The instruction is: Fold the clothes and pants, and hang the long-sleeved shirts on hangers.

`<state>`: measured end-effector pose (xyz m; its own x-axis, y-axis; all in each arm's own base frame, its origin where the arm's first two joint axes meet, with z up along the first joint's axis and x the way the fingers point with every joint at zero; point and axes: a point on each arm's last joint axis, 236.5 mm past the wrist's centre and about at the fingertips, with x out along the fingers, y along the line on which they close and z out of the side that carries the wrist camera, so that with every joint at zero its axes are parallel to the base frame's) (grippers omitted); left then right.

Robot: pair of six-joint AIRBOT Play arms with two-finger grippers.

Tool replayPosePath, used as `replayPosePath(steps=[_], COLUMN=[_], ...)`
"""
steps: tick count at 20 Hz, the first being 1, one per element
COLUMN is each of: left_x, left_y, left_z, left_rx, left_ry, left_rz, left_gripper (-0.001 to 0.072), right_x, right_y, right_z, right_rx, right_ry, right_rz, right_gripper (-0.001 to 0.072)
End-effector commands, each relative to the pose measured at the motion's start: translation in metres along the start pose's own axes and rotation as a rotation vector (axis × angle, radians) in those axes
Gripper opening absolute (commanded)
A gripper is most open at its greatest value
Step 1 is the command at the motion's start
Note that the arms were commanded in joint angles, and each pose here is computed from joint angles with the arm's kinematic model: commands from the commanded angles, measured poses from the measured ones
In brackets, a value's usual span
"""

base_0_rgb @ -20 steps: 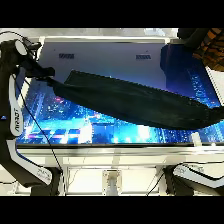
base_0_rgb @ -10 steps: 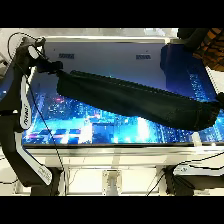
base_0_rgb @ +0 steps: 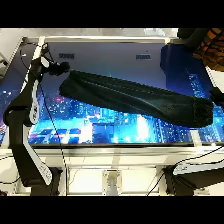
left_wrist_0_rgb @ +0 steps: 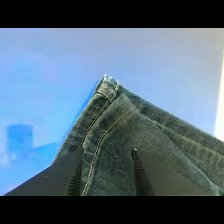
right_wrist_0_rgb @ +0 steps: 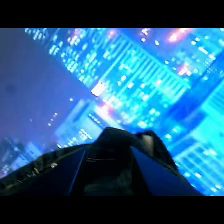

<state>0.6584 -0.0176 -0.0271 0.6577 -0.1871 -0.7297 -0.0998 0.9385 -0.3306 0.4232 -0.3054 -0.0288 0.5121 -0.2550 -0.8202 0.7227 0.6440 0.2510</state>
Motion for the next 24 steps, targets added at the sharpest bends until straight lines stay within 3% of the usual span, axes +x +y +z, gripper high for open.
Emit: replayPosePath(steps=[1,3,9,18,19,22,24], left_x=[0.002,-0.010,-0.044,-0.036,-0.035,-0.033,-0.041], left_y=[0.004,0.012,0.063,0.057,0.054,0.044,0.047], left_z=[0.004,0.000,-0.086,-0.122,-0.125,-0.131,-0.142], left_rx=[-0.037,-0.031,-0.047,-0.029,-0.023,0.010,0.027], left_ry=[-0.014,0.027,0.429,0.548,0.556,0.574,0.632], left_rz=[-0.010,0.009,0.136,0.144,0.143,0.131,0.152], left_gripper=[0.0440,0.0478,0.0487,0.0491,0.0440,0.0022,0.0019], right_x=[0.007,0.002,-0.017,-0.019,-0.019,-0.020,-0.021], right_y=[0.023,0.026,0.021,0.017,0.016,0.014,0.013], right_z=[0.012,0.017,0.020,-0.004,-0.006,-0.013,-0.020], right_rx=[-0.019,-0.031,-0.109,-0.182,-0.186,-0.185,-0.189], right_ry=[-0.073,-0.073,0.000,0.102,0.112,0.144,0.173], right_rz=[0.039,0.039,-0.013,-0.025,-0.026,-0.030,-0.033], right_gripper=[0.0341,0.0342,0.0342,0.0342,0.0342,0.0342,0.0342])
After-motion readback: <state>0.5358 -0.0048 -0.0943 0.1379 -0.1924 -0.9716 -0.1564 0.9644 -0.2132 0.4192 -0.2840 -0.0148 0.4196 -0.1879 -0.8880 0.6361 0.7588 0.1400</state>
